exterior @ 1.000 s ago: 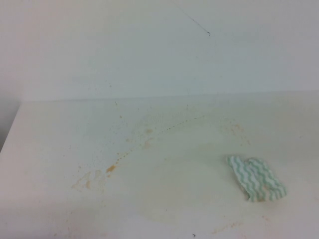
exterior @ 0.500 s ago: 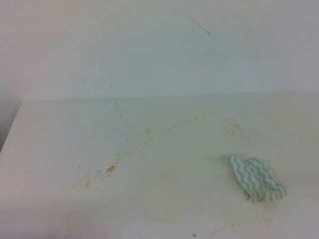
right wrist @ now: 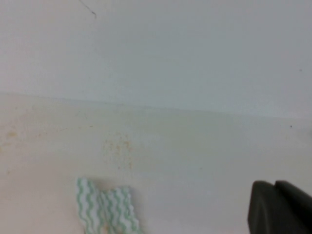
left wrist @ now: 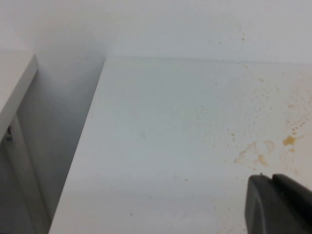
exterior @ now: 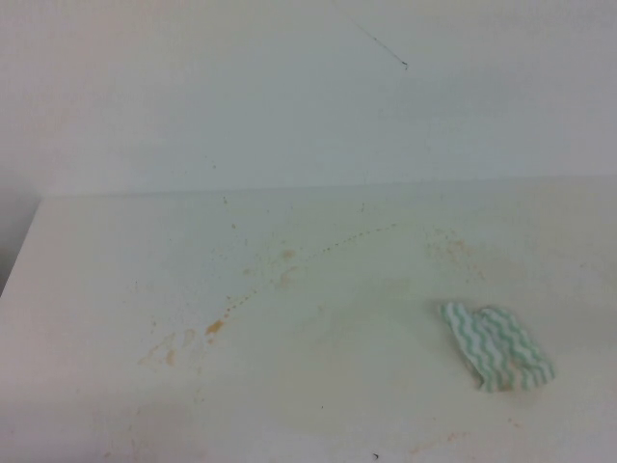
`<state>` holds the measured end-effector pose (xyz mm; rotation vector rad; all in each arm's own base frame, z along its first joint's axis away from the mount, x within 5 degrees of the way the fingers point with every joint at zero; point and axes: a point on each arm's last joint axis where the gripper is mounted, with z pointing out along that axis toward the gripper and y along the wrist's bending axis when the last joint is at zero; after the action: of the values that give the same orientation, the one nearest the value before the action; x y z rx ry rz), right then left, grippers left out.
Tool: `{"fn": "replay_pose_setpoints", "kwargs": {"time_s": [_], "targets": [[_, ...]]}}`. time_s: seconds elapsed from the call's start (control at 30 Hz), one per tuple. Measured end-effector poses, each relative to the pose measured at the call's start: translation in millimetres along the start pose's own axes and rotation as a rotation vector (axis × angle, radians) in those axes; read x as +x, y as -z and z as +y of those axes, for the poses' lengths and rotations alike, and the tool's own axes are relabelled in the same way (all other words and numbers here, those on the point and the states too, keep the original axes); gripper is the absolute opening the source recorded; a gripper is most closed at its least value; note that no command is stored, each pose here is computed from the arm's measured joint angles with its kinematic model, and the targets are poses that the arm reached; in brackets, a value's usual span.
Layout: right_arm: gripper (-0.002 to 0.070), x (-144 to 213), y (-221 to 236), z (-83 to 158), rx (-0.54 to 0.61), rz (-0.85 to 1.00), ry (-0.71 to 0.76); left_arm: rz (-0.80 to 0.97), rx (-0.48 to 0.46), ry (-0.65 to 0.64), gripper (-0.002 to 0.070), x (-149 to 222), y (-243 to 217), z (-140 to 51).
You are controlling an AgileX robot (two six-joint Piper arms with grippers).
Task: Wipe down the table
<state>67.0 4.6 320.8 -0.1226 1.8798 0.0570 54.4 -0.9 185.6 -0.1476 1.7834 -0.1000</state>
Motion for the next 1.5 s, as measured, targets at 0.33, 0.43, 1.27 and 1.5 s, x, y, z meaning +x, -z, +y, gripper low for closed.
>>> {"fn": "replay_pose_setpoints", "kwargs": {"time_s": [0.33,0.43,1.27,1.5], "targets": [[-0.0002,58.5,1.2,-3.7,0.071,-0.102,-0.005,0.000,0.000,0.000,-0.0004,0.0,0.0,0.0],[-0.0002,81.3,-2.0,-5.4,0.123,-0.089,-0.029,0.000,0.000,0.000,-0.0004,0.0,0.0,0.0],[-0.0002,147.9,-31.7,-0.9,0.107,-0.001,-0.118,0.000,0.000,0.000,-0.0004,0.0,0.0,0.0],[-0.0002,147.7,-31.9,1.5,0.080,-0.005,-0.182,0.000,0.000,0.000,-0.0004,0.0,0.0,0.0]]}}
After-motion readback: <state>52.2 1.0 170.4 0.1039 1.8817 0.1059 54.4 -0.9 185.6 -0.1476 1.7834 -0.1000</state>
